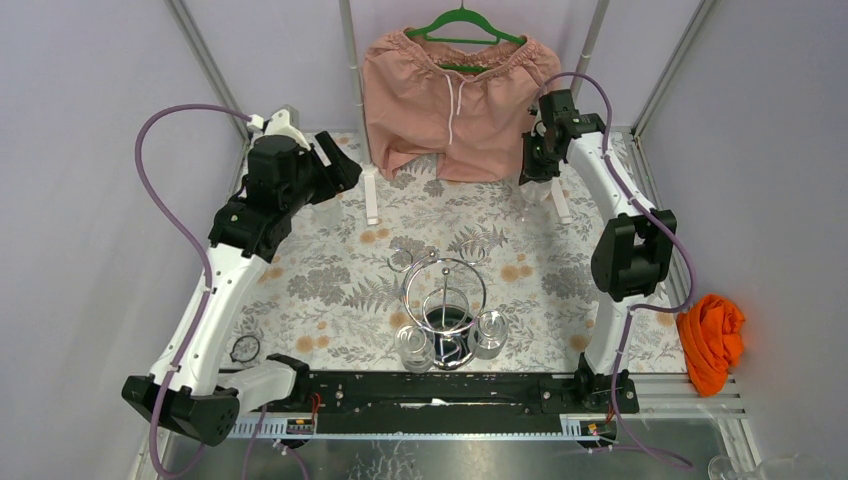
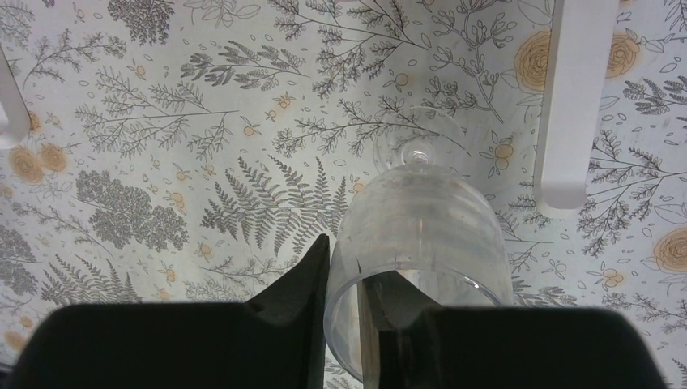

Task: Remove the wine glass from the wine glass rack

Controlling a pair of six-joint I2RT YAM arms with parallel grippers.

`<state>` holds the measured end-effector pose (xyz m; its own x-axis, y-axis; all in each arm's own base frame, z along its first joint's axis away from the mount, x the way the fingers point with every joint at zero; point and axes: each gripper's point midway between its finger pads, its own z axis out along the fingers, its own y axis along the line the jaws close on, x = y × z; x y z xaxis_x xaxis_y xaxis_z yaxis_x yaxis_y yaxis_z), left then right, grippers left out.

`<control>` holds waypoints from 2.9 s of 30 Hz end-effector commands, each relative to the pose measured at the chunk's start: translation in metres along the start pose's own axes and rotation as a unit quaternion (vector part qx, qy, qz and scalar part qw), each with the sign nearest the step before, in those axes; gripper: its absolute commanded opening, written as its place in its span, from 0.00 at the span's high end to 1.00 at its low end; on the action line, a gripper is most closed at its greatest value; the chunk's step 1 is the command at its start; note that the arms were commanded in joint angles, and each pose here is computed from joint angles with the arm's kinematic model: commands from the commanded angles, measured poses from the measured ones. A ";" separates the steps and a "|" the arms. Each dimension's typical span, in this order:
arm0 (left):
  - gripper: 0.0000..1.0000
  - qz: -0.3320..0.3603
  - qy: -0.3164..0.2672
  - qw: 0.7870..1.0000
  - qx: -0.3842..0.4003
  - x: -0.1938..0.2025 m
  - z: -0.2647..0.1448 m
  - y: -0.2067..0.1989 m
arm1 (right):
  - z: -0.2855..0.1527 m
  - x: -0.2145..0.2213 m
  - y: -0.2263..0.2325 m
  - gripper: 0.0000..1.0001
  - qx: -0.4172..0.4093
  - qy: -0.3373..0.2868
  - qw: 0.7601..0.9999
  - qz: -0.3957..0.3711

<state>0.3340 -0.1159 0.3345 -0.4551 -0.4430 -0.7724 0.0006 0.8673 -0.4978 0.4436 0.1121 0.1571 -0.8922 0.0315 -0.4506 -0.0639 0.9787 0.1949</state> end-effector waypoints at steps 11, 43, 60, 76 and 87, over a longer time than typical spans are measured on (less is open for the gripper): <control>0.21 -0.007 -0.001 1.000 0.015 0.001 0.008 -0.004 | 0.000 -0.006 0.000 1.00 -0.020 -0.027 0.999 -0.003; 0.20 -0.004 0.006 1.000 0.011 0.006 0.016 -0.001 | -0.035 -0.023 0.009 0.60 -0.012 -0.066 0.997 -0.031; 0.20 -0.007 0.006 1.000 0.027 0.005 0.010 -0.007 | -0.163 -0.042 0.047 0.60 -0.028 -0.209 0.977 -0.041; 0.20 -0.026 -0.009 0.997 0.078 -0.004 -0.024 -0.028 | -0.254 0.102 0.146 0.60 -0.212 -0.225 0.942 -0.131; 0.20 -0.021 -0.019 0.996 0.080 -0.009 -0.043 -0.028 | -0.249 0.131 0.163 0.60 -0.190 -0.182 0.946 -0.188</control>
<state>0.3037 -0.1299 0.3650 -0.4403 -0.4891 -0.7529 0.1168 0.8002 -0.5882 0.2124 0.2143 0.3446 -0.5829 -0.1146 -0.8044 -0.5445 0.7899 0.2821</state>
